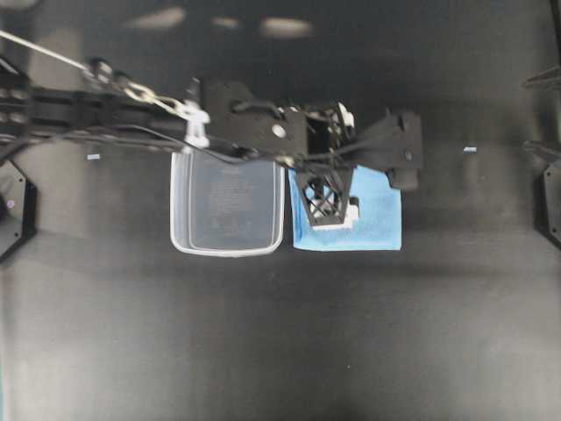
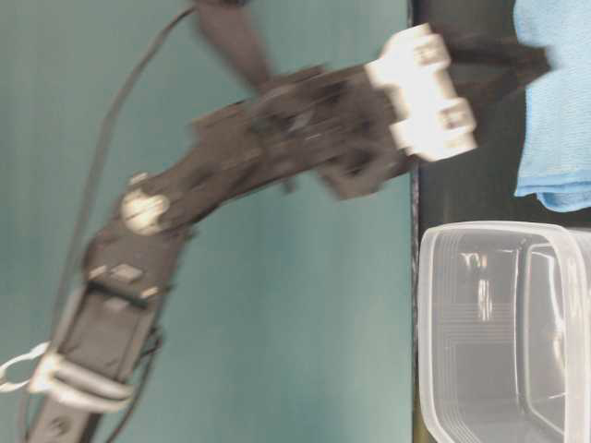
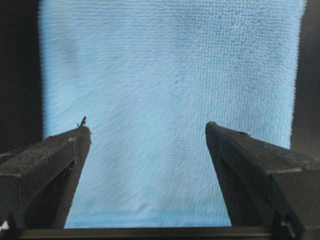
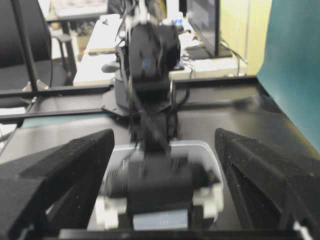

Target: Place the blue towel into the container with the left arm.

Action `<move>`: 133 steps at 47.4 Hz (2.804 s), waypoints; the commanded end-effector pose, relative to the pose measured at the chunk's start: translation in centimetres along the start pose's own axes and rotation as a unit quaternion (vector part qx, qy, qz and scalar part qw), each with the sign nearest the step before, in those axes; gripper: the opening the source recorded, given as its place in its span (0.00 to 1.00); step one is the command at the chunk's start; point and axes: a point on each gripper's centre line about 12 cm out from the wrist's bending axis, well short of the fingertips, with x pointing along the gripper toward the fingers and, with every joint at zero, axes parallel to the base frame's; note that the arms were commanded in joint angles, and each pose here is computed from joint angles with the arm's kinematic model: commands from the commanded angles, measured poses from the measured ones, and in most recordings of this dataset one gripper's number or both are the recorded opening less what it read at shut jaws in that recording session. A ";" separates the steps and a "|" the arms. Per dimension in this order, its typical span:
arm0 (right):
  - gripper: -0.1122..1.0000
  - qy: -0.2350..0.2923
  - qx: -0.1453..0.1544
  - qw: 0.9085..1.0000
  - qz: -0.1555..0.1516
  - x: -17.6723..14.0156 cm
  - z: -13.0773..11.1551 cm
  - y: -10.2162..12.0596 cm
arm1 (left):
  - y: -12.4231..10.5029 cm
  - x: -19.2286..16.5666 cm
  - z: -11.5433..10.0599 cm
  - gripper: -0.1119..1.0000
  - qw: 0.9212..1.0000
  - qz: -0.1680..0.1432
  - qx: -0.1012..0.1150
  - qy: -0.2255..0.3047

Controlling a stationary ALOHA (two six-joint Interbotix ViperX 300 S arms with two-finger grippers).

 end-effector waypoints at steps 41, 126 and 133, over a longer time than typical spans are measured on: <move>0.80 -0.021 0.002 1.000 -0.001 0.1 0.5 0.0 | -2.1 -0.5 1.3 0.16 1.000 -0.007 0.020 -0.011; 0.80 -0.018 0.002 1.000 -0.001 0.0 0.3 0.0 | 1.3 -19.4 -9.1 0.66 0.999 0.013 -0.025 -0.043; 0.80 -0.018 0.002 1.000 -0.001 0.0 0.2 0.0 | 1.4 -19.3 -9.6 0.92 0.999 0.014 -0.020 -0.033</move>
